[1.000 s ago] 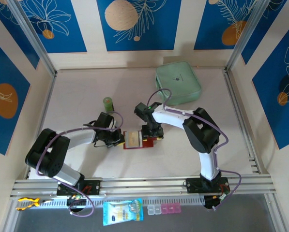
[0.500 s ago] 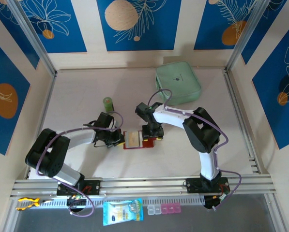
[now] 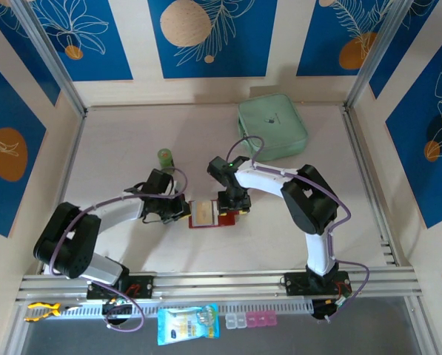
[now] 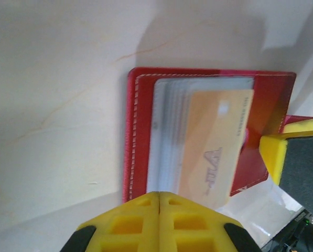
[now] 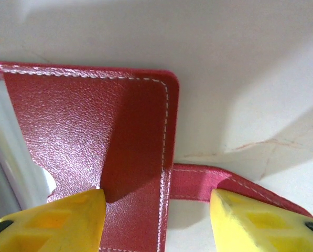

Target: Take the credit cards out of the card holder

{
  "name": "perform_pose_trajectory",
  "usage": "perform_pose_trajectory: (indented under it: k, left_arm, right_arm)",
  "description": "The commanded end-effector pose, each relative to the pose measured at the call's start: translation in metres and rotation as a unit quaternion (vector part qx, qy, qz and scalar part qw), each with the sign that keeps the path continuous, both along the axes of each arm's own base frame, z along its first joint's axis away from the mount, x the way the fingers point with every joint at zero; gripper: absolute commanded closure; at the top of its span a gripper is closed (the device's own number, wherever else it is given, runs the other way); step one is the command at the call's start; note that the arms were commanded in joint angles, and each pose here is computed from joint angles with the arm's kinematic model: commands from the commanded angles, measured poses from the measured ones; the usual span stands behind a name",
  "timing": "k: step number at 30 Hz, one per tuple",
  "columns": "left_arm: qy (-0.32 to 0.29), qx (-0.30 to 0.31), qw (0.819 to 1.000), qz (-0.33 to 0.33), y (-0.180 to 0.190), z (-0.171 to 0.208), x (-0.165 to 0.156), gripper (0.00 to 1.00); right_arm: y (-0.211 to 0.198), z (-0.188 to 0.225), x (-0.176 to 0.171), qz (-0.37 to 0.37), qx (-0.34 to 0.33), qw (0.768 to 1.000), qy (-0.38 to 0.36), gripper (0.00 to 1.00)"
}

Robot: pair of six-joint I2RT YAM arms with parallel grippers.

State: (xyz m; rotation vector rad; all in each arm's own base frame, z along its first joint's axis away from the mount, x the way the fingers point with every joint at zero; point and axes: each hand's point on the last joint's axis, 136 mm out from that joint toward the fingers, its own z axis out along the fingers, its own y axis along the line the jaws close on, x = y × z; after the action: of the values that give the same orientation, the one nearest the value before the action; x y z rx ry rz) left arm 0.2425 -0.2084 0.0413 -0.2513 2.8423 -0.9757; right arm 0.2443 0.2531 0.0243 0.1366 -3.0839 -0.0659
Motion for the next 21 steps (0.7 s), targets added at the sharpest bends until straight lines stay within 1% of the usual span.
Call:
perform_pose_trajectory:
  k: [1, 6, 12, 15, 18, 21]
  left_arm:
    - [-0.013, 0.001, 1.0, -0.005, -0.002, 0.011, 0.003, 1.0]
    - [-0.032, -0.006, 0.999, -0.007, -0.008, 0.023, 0.012, 1.0]
    - [-0.039, -0.02, 0.999, -0.022, -0.023, 0.027, 0.016, 0.98]
    - [-0.039, -0.024, 0.999, -0.03, -0.031, 0.026, 0.017, 0.98]
    - [-0.033, -0.022, 0.998, -0.045, -0.038, 0.023, 0.015, 0.98]
    - [-0.028, -0.008, 0.998, -0.048, -0.039, 0.017, 0.012, 1.0]
  right_arm:
    - [0.002, 0.031, 0.006, 0.001, 0.022, 0.999, -0.023, 0.45]
    - [0.013, 0.045, 0.005, -0.001, 0.071, 0.997, -0.033, 0.46]
    - [0.043, 0.056, 0.0, 0.015, 0.201, 0.979, -0.038, 0.46]
    - [0.053, 0.057, 0.0, 0.008, 0.249, 0.968, -0.033, 0.47]
    - [0.061, 0.054, -0.001, 0.001, 0.279, 0.96, -0.02, 0.5]
    - [0.064, 0.049, -0.002, 0.001, 0.287, 0.958, -0.008, 0.53]
